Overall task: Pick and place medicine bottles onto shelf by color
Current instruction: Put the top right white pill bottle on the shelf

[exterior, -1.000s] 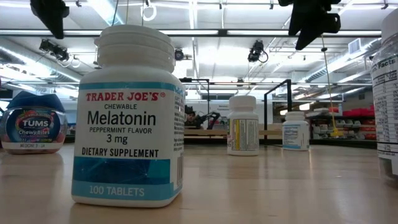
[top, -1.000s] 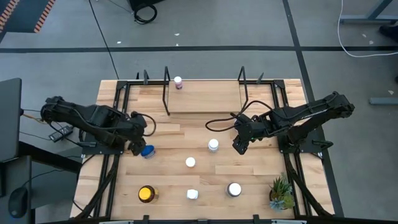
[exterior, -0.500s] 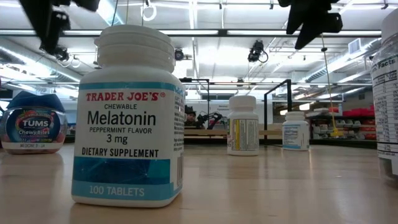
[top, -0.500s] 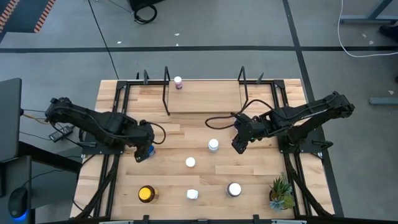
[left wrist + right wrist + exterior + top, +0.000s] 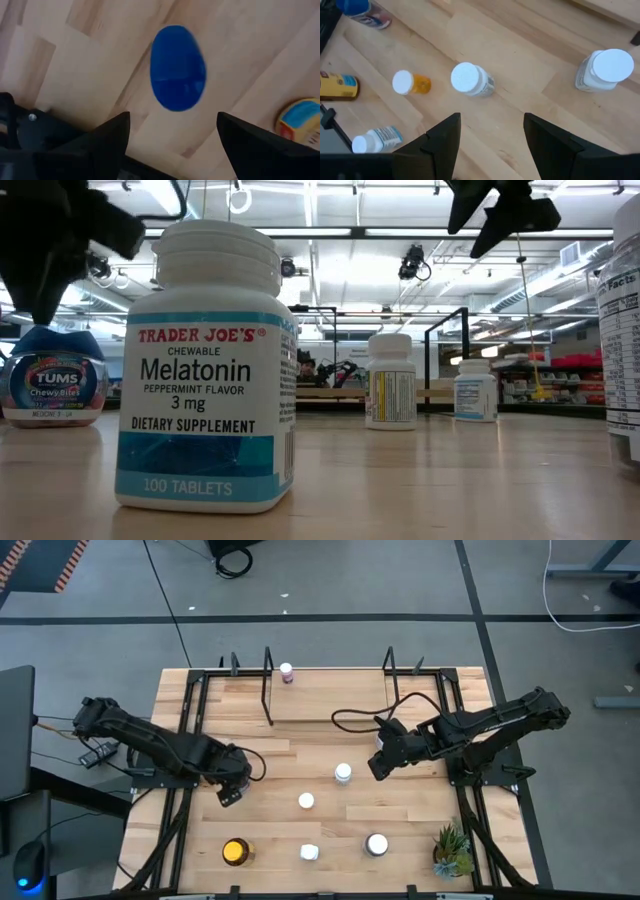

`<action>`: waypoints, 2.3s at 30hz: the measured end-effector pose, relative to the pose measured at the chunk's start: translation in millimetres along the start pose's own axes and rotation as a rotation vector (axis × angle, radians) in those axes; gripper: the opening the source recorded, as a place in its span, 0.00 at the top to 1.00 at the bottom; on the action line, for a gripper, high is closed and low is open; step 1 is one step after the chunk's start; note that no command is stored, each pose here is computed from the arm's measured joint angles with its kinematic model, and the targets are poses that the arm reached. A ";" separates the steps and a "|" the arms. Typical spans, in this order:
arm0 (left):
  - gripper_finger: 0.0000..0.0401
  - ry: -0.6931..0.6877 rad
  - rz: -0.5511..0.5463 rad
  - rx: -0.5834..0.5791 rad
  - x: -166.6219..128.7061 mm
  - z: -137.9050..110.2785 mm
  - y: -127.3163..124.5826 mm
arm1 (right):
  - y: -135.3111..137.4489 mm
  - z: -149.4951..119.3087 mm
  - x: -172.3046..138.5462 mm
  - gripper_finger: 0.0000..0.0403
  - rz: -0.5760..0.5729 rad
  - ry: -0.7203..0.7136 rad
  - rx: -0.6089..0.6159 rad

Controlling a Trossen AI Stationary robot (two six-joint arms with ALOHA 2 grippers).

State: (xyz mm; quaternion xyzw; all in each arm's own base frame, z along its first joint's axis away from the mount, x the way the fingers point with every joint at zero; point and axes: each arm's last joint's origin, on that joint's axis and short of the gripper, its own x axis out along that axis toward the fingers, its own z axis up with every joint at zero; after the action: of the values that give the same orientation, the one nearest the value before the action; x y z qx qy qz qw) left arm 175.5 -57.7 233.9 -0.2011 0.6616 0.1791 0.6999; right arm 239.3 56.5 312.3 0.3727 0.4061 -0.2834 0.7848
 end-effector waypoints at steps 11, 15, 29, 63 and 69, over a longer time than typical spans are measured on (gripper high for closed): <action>0.25 -0.073 -0.074 0.030 22.5 3.7 -4.2 | 0.1 -0.3 0.0 0.44 0.002 0.007 0.028; 0.25 -0.045 -0.041 0.035 33.5 -0.6 1.0 | 0.1 -0.3 0.0 0.44 0.002 0.007 0.029; 0.25 -0.134 -0.004 0.195 37.3 2.8 0.7 | -0.1 0.0 0.0 0.44 -0.003 -0.005 0.028; 0.25 -0.187 0.005 0.382 34.7 6.5 -2.3 | -21.0 20.5 6.8 0.44 -0.180 -0.092 -0.073; 0.25 -0.200 -0.014 0.307 34.4 7.6 -3.6 | -40.7 14.6 28.3 0.44 -0.263 -0.008 -0.052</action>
State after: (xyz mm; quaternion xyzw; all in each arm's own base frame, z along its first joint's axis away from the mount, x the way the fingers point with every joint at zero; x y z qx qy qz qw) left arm 186.0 -57.4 200.0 -0.0774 0.6069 0.0903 0.7858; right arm 229.6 17.8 279.6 0.2946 0.4558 -0.3747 0.7517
